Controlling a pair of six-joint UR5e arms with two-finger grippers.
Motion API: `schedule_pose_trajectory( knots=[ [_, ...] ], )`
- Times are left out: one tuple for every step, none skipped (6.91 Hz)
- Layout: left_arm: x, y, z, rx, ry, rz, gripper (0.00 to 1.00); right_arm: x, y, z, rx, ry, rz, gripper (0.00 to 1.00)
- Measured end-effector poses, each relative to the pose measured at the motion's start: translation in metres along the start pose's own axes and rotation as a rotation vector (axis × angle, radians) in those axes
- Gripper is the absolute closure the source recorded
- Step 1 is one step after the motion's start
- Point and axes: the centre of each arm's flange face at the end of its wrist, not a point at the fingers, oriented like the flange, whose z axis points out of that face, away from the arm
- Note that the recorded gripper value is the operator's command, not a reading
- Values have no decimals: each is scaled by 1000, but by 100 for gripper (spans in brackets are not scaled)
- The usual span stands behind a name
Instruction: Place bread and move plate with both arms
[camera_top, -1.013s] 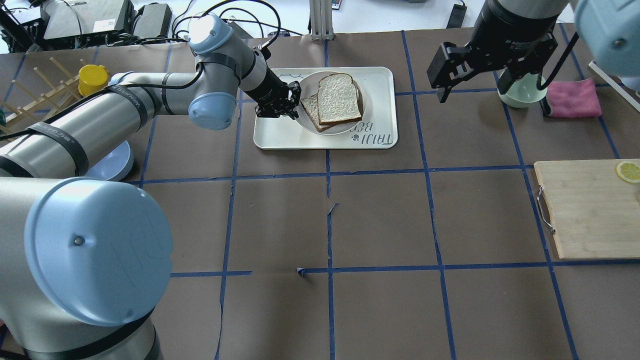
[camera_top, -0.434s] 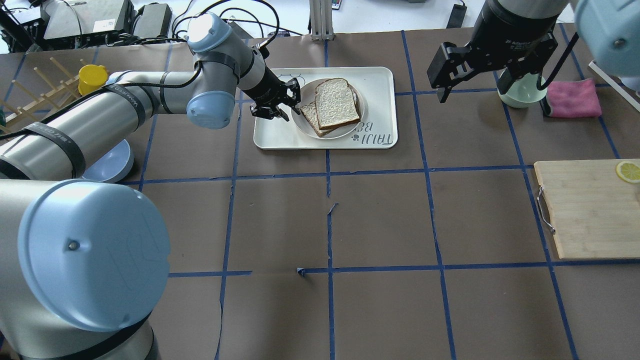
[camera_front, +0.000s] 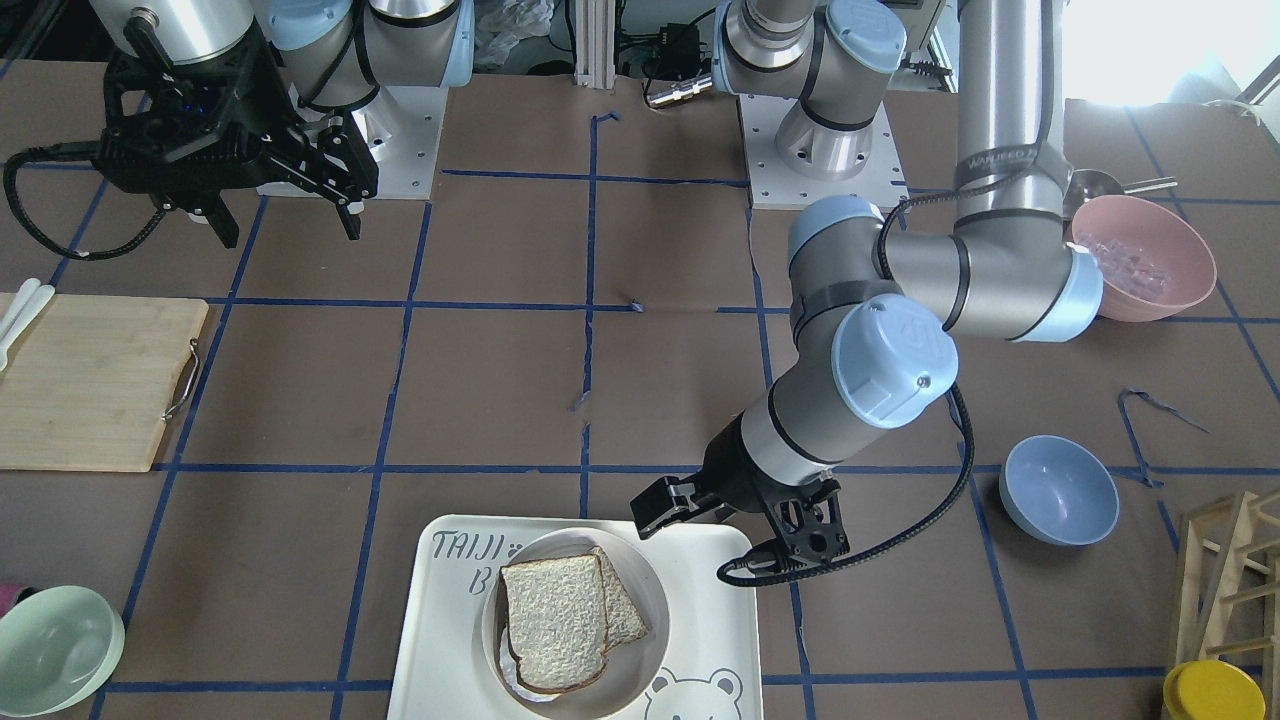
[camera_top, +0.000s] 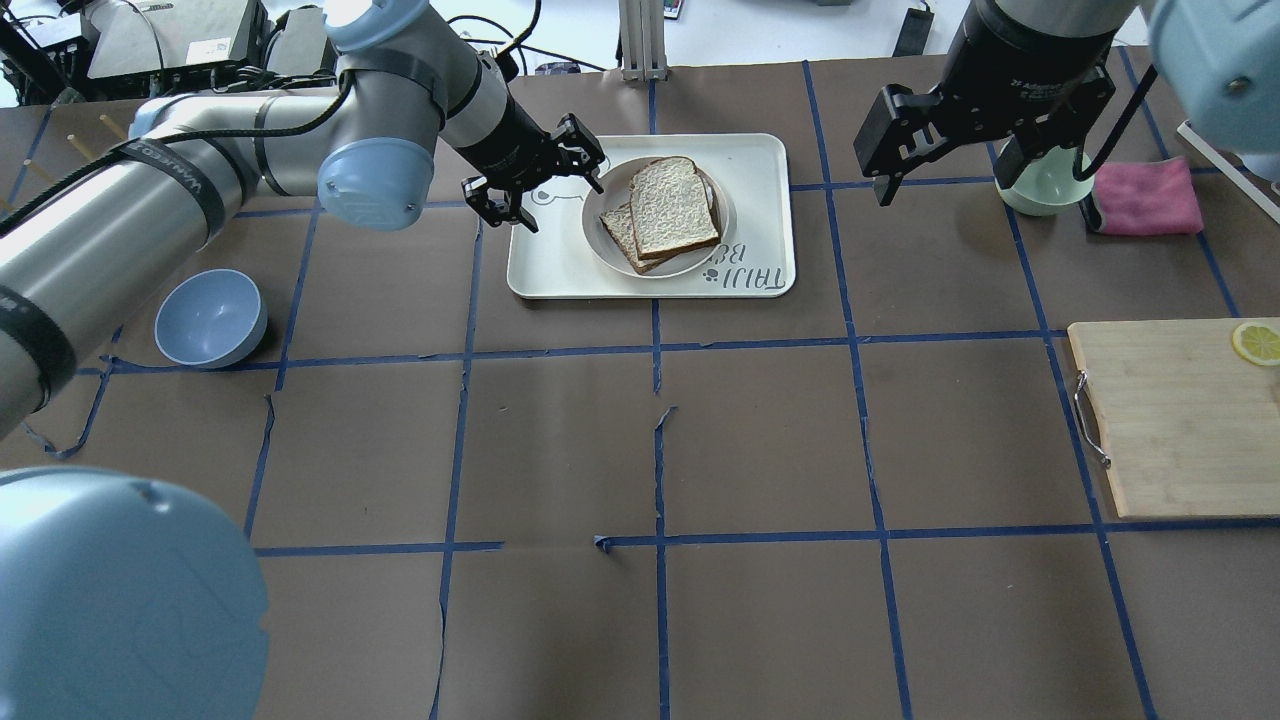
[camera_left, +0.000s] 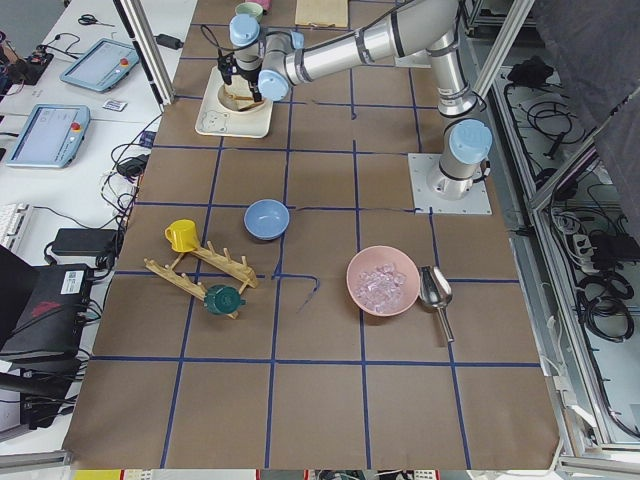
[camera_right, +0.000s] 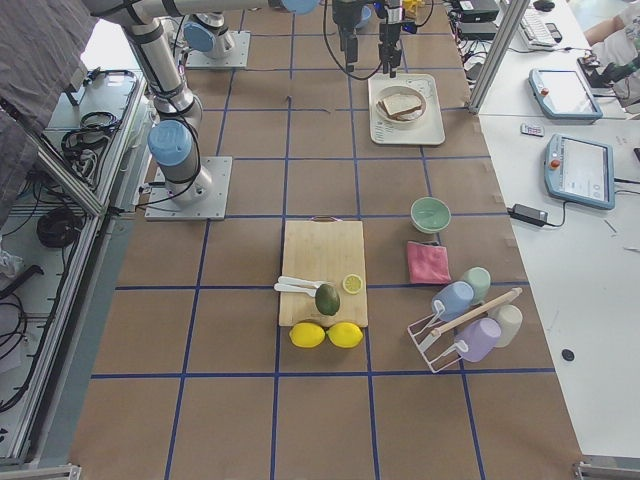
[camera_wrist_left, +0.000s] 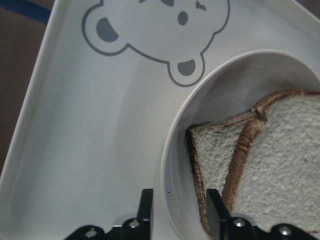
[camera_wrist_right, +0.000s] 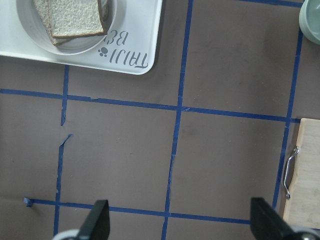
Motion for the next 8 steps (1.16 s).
schedule_pose_trajectory(
  knots=[
    [4,27,-39,-33,-25,-8,0,0,0,0,0,0,0,0],
    [5,54,-73,-55,-66,-10,0,0,0,0,1,0,0,0],
    [4,84,-108,-68,-113,-8,0,0,0,0,1,0,0,0],
    [0,113,-139,-72,-160,16,0,0,0,0,0,0,1,0],
    [-9,139,-165,-65,-216,95,0,0,0,0,-1,1,1,0],
    [-19,158,-181,-51,-264,180,0,0,0,0,-1,1,1,0],
    [-31,167,-187,-35,-315,226,0,0,0,0,1,1,2,0],
    [-39,165,-188,-10,-362,261,4,0,0,0,3,1,2,0]
  ],
)
